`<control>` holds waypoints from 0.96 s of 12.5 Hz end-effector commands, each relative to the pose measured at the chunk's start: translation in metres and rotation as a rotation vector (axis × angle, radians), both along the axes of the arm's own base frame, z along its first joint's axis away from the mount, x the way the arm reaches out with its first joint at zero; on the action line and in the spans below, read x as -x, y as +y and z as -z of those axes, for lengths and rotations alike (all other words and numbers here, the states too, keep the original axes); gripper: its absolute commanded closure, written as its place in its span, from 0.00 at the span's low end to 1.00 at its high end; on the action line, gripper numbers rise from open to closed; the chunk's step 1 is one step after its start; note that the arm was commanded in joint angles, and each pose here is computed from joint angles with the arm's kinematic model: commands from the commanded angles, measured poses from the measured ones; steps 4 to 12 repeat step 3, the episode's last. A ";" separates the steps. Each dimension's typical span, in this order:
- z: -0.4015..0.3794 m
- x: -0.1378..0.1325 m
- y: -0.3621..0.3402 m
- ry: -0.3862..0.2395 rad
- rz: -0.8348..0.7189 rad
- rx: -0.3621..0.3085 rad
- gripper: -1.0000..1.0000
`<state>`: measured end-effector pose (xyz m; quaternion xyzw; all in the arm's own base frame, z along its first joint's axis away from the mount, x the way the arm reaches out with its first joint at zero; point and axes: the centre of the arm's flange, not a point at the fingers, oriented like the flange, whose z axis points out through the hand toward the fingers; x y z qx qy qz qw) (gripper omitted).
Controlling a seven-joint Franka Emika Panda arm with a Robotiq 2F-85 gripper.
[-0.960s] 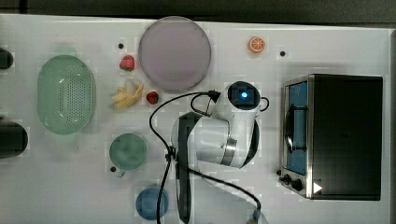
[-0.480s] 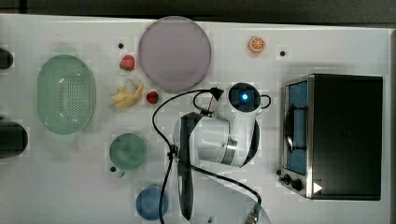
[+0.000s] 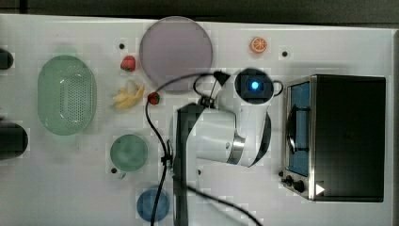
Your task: Pick ketchup from plate and place it on table.
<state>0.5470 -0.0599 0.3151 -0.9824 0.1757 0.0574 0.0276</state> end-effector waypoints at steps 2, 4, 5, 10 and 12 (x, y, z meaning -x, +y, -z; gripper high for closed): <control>-0.159 -0.020 0.020 -0.131 0.301 0.026 0.00; -0.183 -0.014 0.021 -0.097 0.358 0.039 0.00; -0.183 -0.014 0.021 -0.097 0.358 0.039 0.00; -0.183 -0.014 0.021 -0.097 0.358 0.039 0.00; -0.183 -0.014 0.021 -0.097 0.358 0.039 0.00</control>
